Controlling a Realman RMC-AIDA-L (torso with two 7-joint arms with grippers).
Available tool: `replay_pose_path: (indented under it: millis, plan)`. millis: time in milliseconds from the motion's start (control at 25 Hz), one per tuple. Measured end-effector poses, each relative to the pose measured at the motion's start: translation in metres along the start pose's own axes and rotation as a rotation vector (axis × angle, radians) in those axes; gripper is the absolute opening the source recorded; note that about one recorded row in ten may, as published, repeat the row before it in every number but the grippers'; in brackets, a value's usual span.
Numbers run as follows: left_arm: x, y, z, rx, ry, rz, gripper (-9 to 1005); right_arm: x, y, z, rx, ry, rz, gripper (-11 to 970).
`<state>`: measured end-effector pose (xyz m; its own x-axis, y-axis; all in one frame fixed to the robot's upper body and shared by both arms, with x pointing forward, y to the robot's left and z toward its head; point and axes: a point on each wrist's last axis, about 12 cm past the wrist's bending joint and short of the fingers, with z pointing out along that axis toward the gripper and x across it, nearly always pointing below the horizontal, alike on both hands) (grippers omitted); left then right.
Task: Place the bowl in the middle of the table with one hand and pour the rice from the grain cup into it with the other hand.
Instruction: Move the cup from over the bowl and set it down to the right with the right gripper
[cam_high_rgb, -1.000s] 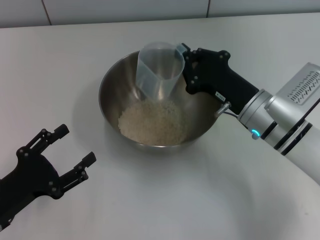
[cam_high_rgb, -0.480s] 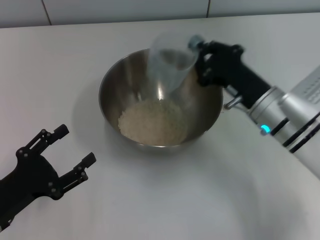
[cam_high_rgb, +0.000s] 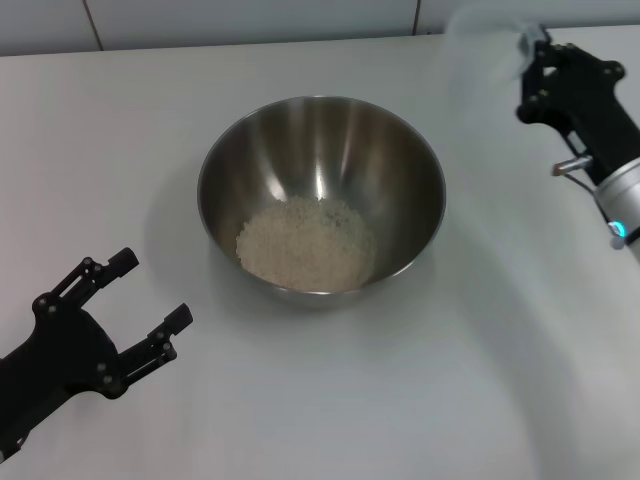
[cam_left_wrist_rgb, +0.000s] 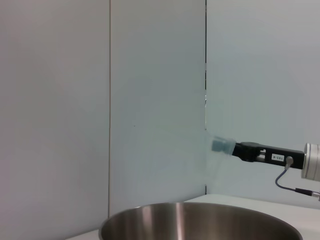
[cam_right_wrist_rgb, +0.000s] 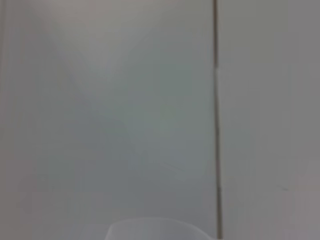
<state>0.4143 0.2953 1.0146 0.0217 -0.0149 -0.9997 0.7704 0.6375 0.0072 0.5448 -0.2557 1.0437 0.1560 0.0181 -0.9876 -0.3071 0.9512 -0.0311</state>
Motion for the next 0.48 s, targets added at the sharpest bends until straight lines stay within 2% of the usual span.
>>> replay_pose_path:
  millis: [40, 200, 480]
  plan:
    - [-0.0003, -0.0001, 0.0000, 0.001, -0.002, 0.000, 842, 0.0024, -0.0064, -0.0037, 0.029, 0.013, -0.006, 0]
    - [-0.0006, -0.0003, 0.0001, 0.003, -0.005, 0.000, 842, 0.0051, -0.0132, -0.0075, 0.062, 0.031, -0.010, 1]
    - [-0.0012, -0.0002, 0.0006, 0.006, -0.009, 0.001, 842, 0.0065, -0.0150, -0.0090, 0.073, 0.040, -0.011, 1]
